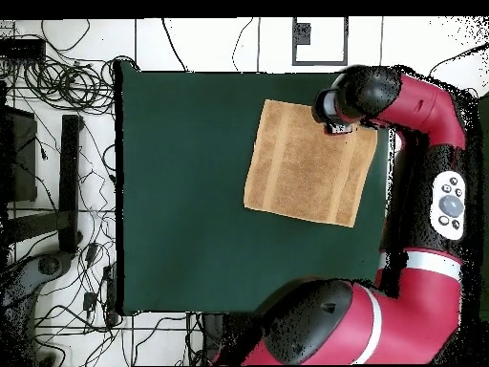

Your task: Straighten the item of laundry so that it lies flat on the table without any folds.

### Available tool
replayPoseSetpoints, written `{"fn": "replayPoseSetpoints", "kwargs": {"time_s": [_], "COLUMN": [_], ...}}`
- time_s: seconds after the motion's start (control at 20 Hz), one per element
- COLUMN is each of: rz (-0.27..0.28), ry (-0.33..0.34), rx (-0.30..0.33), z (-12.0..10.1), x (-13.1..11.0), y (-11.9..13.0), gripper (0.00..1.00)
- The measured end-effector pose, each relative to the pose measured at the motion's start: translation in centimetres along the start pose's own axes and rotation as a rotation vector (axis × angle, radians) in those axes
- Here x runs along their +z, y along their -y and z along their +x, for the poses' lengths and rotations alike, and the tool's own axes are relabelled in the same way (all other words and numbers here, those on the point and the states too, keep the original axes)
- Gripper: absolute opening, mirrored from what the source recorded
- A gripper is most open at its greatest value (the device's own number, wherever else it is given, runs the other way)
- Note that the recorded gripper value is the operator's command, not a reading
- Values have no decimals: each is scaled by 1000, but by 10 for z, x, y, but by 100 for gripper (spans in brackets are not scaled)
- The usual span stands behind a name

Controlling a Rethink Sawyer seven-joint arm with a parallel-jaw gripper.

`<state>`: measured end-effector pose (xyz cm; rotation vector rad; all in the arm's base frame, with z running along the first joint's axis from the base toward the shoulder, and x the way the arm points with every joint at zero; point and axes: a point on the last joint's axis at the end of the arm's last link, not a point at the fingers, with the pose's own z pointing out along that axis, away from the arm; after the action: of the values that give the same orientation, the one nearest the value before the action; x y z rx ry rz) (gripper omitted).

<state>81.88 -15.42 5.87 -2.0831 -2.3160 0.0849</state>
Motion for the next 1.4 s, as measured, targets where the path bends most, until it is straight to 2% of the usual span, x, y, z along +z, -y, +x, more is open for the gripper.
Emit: {"fn": "replayPoseSetpoints", "kwargs": {"time_s": [0.3, 0.55, 1.1, 1.4], "rz": [-88, -138, -145, -137], "ry": [98, 135, 137, 94], "rx": [-50, -66, -60, -34], "z": [7, 5, 0, 3], "x": [18, 22, 20, 5], "y": [-10, -15, -14, -15], "gripper": [0, 0, 0, 0]}}
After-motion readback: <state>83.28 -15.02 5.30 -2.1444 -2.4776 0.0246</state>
